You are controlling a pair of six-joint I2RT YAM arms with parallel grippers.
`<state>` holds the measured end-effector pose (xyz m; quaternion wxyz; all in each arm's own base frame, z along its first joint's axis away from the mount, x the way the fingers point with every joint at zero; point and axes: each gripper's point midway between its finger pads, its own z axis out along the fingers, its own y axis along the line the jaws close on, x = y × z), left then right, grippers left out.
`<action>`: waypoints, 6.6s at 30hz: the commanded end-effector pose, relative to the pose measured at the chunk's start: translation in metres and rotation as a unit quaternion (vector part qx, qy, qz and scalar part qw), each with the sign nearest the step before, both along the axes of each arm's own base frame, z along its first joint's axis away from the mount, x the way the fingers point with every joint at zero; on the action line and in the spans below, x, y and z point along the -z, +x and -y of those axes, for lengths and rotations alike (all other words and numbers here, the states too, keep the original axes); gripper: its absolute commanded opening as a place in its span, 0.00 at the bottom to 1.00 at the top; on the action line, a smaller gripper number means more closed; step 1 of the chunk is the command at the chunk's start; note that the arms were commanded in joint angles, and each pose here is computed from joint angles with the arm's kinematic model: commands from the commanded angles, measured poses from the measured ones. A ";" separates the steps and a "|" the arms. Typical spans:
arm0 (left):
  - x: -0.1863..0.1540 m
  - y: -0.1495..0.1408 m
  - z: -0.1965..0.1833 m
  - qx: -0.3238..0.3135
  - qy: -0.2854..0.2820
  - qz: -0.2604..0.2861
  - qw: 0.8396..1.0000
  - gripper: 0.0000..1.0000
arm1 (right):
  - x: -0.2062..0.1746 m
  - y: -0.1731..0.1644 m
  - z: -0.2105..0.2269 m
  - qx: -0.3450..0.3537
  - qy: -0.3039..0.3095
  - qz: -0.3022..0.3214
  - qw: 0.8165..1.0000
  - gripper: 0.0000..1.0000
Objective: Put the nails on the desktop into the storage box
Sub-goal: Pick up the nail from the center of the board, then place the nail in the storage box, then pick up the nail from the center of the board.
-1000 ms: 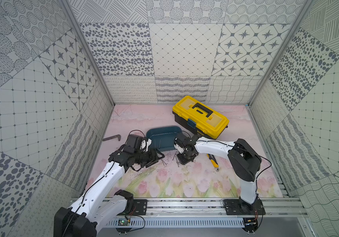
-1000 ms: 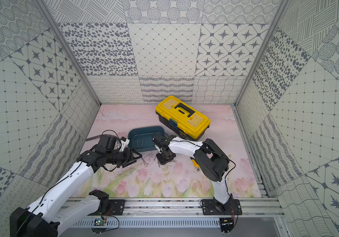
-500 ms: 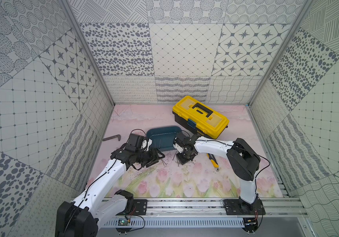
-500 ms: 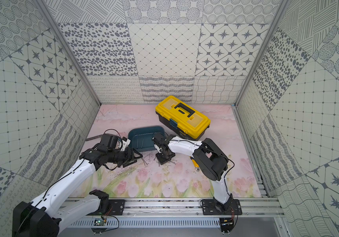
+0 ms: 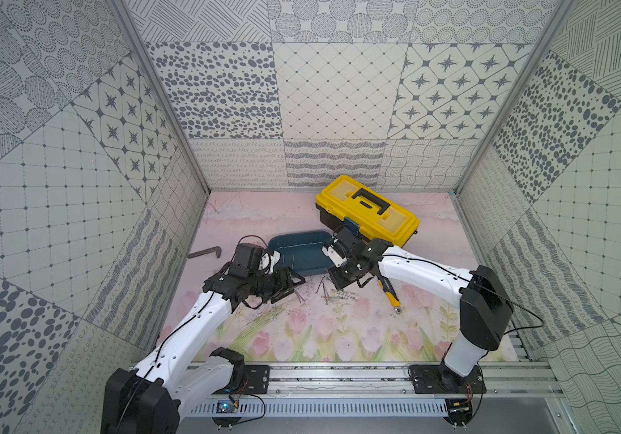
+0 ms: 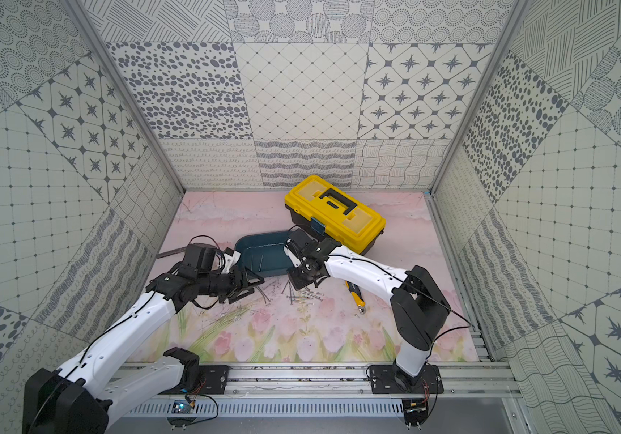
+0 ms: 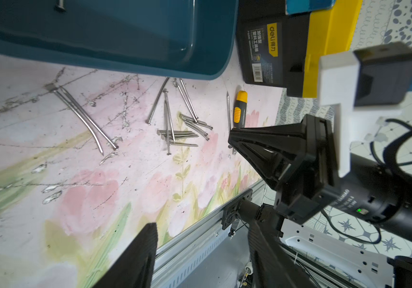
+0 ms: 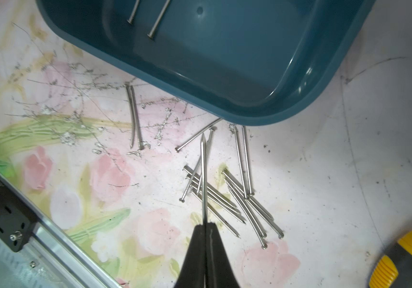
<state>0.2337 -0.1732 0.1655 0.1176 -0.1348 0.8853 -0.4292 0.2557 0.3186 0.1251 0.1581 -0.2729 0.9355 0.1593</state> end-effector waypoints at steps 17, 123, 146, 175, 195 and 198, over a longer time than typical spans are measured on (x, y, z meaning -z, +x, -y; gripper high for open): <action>-0.087 0.042 0.056 0.022 -0.162 0.103 0.981 0.63 | -0.109 -0.003 -0.030 0.045 0.171 -0.016 0.984 0.00; 0.145 0.188 -0.022 0.070 0.325 -0.056 0.941 0.04 | -0.125 0.004 0.035 0.052 0.121 0.082 0.988 0.51; 0.031 0.146 -0.017 0.028 0.254 -0.006 0.967 0.32 | -0.076 -0.014 0.045 0.043 0.084 0.032 0.995 0.51; 0.026 -0.046 -0.032 -0.010 0.093 -0.023 0.995 0.51 | 0.054 -0.038 -0.007 -0.040 -0.019 -0.049 0.998 0.45; 0.025 -0.050 -0.033 -0.001 0.101 -0.025 0.995 0.53 | 0.086 -0.042 -0.025 0.020 -0.077 -0.086 0.993 0.40; 0.025 -0.049 -0.032 0.006 0.102 -0.028 0.994 0.53 | 0.090 -0.042 -0.024 0.031 -0.087 -0.088 0.992 0.40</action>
